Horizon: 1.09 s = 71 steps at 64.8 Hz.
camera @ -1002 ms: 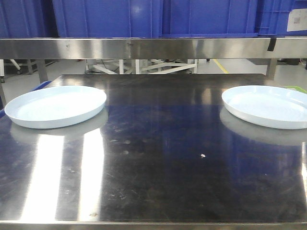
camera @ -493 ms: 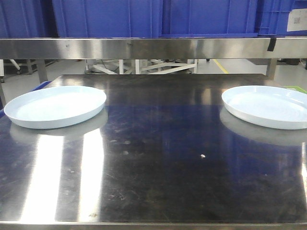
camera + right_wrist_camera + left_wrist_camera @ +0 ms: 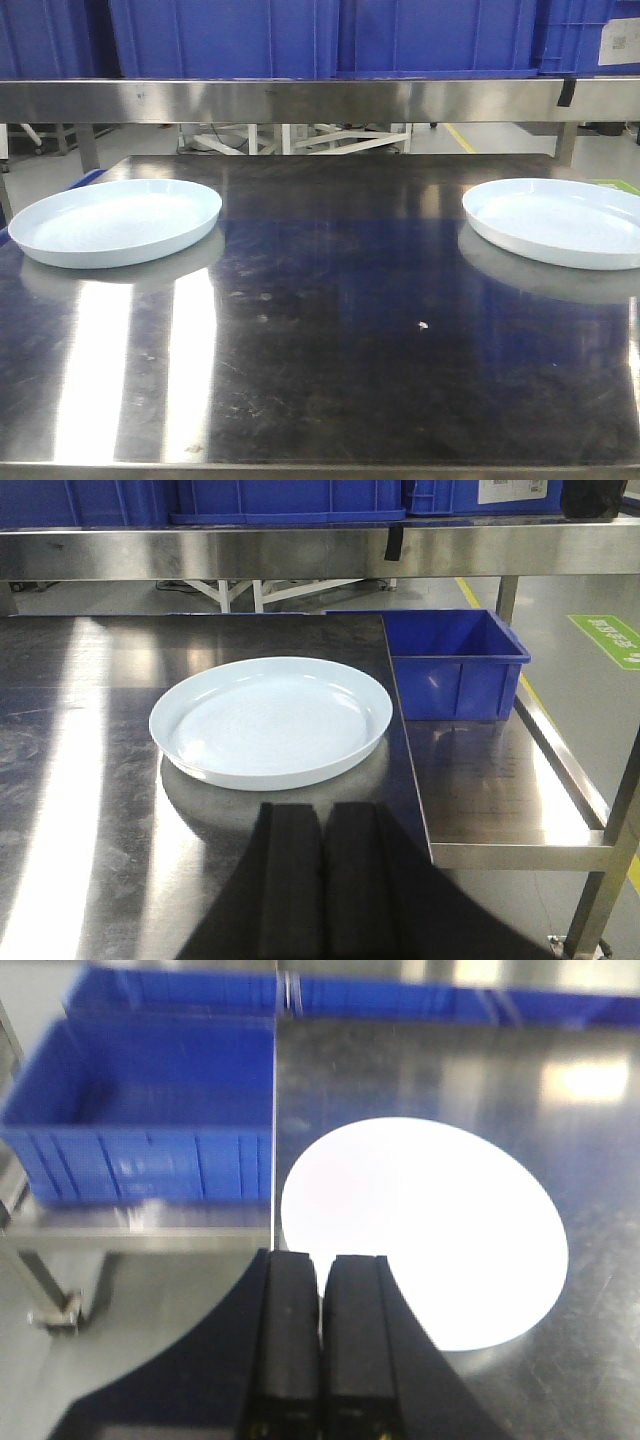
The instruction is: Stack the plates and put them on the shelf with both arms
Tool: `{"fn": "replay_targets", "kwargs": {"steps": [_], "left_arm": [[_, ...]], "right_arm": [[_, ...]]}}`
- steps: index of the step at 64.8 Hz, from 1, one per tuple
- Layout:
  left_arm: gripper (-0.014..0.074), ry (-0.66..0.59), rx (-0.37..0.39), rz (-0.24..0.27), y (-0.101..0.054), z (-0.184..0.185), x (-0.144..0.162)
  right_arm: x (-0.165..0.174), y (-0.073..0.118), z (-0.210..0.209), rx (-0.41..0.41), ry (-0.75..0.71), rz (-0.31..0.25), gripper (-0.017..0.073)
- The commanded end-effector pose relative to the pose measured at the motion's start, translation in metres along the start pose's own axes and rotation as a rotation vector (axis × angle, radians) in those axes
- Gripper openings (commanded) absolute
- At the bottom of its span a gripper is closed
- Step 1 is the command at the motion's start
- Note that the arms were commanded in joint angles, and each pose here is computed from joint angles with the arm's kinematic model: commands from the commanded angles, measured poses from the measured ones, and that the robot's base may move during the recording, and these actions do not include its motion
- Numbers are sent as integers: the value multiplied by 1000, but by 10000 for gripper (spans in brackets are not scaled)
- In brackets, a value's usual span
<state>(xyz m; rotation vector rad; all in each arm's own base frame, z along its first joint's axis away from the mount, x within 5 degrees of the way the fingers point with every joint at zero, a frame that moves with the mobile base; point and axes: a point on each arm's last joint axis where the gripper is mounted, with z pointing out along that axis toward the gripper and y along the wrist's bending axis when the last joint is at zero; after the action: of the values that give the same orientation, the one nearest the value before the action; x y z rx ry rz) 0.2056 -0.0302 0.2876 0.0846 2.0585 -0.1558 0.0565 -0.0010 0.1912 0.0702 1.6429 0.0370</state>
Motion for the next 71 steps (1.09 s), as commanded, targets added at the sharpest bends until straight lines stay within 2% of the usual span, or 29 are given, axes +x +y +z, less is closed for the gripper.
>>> {"fn": "replay_targets", "kwargs": {"steps": [1,6,19,26,33,38,53,71], "left_arm": [[90,-5,7,-17,-2,15,-31],[90,74,5,-22,0,32,-45],[90,333,-35,-75,22,80,-59],[90,415,-38,-88,29,104,-66],[94,478,-33,-93,33,125,-71],[128,513,-27,-94,34,140,-76],[341,595,-15,-96,38,178,-78],[346,656,-15,-100,41,205,-63]], "right_arm": [[-8,0,-2,-3,-98,-7,48],[-8,0,-2,-3,-98,-7,48],[-8,0,-2,-3,-98,-7,48],[-8,0,-2,-3,-98,-7,48],[-8,0,-2,-3,-98,-7,48],[-8,0,-2,-3,-98,-7,48],[-8,0,-2,-3,-98,-7,48],[-8,0,-2,-3,-98,-7,48]]}}
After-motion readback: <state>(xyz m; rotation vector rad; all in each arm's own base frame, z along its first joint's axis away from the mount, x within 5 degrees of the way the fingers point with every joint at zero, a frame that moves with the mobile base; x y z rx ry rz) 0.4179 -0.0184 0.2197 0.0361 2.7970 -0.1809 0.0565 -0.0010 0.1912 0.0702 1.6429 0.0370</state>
